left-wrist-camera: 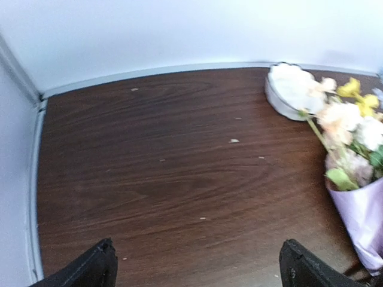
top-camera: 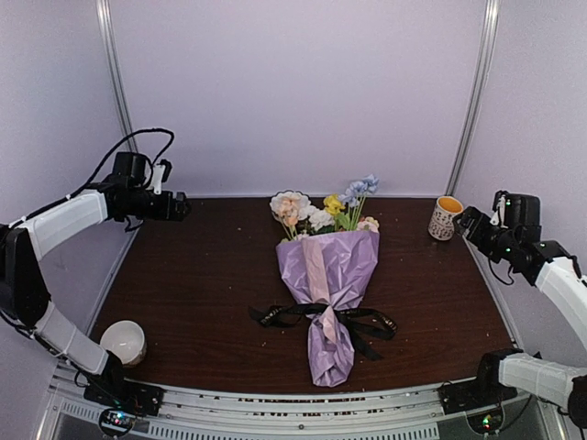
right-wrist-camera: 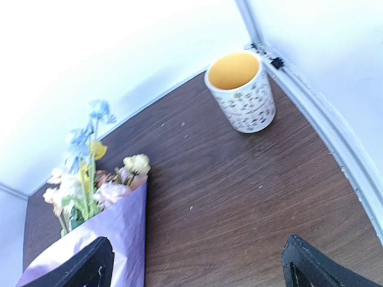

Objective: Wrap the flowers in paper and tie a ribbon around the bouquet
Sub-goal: Reset both arms

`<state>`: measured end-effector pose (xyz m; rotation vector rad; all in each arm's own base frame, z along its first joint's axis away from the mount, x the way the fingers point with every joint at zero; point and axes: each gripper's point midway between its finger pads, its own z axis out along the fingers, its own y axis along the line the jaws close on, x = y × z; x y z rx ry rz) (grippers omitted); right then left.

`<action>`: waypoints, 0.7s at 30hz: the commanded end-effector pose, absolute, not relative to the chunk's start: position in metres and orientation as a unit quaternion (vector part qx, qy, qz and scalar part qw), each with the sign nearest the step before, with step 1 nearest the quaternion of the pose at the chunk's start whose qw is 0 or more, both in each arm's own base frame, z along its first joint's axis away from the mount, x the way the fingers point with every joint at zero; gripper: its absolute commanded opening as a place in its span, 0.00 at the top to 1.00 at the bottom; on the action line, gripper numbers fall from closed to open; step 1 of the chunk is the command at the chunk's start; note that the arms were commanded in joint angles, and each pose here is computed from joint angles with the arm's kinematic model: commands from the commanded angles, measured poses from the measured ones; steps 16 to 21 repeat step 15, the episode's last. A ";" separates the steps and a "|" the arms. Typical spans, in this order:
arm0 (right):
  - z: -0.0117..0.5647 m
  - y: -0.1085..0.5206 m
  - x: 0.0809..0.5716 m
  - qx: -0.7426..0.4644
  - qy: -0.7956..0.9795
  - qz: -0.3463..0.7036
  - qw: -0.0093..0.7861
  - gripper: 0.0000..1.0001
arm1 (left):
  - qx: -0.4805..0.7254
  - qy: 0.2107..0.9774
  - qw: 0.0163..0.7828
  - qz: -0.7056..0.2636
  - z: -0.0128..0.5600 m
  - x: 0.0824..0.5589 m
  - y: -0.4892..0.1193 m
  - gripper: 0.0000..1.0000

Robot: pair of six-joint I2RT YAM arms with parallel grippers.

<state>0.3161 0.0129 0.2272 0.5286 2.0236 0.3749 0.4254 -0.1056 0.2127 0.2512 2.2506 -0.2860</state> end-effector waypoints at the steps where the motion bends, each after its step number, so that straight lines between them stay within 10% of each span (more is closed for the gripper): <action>1: 0.226 0.001 0.320 0.244 0.800 0.164 0.523 0.00 | -0.004 0.904 0.426 -0.030 0.181 0.433 -0.050 0.02; 21: 0.198 0.011 0.303 0.211 0.799 0.185 0.532 0.00 | -0.023 0.901 0.433 0.003 0.167 0.421 -0.032 0.02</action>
